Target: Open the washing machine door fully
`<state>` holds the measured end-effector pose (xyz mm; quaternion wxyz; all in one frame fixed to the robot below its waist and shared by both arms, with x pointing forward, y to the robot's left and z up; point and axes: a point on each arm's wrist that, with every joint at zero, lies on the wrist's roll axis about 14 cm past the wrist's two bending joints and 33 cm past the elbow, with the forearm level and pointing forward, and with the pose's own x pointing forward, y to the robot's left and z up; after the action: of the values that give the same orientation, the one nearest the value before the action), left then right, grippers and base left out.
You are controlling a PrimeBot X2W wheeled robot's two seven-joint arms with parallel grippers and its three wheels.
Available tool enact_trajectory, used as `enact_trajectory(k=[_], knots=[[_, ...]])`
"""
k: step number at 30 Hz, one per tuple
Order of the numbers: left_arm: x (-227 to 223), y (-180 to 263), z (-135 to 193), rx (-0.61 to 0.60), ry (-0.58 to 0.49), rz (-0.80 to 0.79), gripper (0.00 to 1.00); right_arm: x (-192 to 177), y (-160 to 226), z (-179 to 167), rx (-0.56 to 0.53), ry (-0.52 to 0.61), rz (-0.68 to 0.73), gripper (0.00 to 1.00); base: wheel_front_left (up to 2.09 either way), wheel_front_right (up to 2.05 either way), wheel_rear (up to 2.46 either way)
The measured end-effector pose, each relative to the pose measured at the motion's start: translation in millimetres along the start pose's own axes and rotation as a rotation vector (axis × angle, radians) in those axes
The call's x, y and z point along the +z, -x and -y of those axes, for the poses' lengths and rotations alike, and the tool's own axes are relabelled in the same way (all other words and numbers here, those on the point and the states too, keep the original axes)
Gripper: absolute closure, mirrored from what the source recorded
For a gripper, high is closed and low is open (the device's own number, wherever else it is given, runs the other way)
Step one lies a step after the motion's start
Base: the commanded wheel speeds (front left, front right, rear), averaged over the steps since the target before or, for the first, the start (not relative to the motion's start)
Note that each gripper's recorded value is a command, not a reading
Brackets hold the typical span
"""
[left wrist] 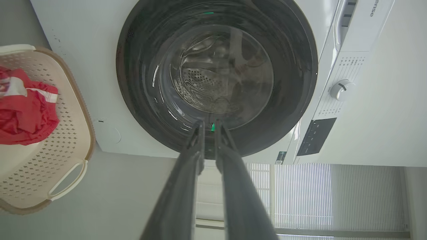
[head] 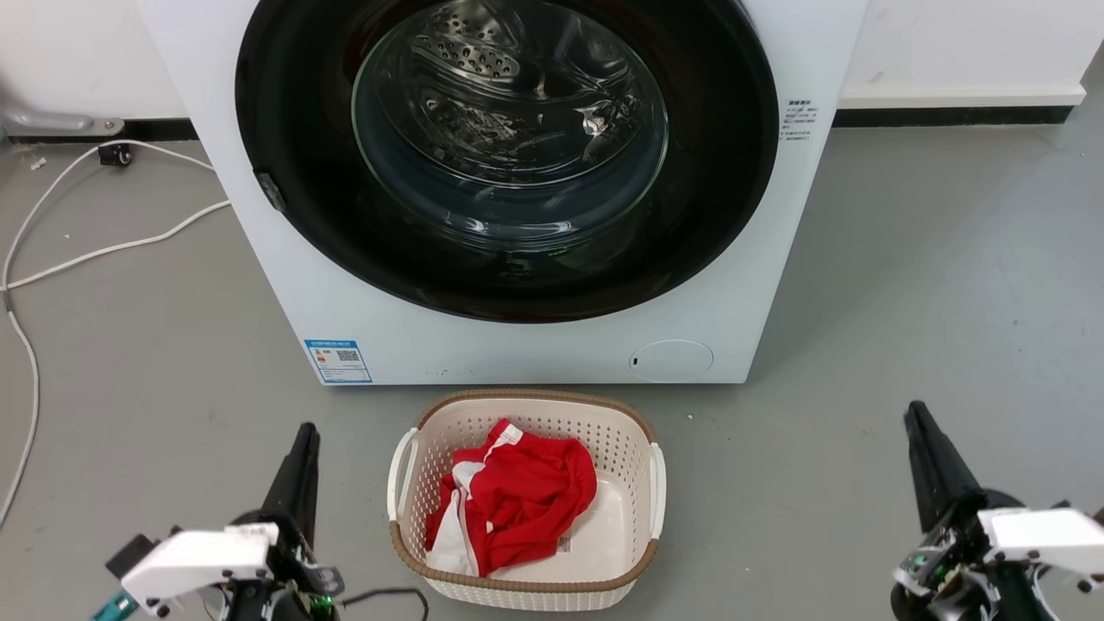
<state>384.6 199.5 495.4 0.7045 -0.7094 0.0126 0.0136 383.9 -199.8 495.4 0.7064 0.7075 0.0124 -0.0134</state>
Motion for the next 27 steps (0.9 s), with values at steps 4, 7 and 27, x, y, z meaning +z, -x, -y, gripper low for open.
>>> enact_trajectory(k=[4,7,27], knots=[[-1.6,3.3,-6.3,0.018,0.003,0.004,0.0,0.8,4.7,7.7,-0.021,-0.002,0.013,0.0,0.0,0.0,0.0],[-3.9,2.7,-3.6,0.01,0.002,0.006,0.0,0.6,4.2,4.3,-0.011,0.008,0.02,0.0,0.0,0.0,0.0],[-6.6,-2.0,29.1,-0.085,-0.321,0.04,0.0,-4.3,4.0,-25.1,0.075,0.407,0.04,0.0,0.0,0.0,0.0]])
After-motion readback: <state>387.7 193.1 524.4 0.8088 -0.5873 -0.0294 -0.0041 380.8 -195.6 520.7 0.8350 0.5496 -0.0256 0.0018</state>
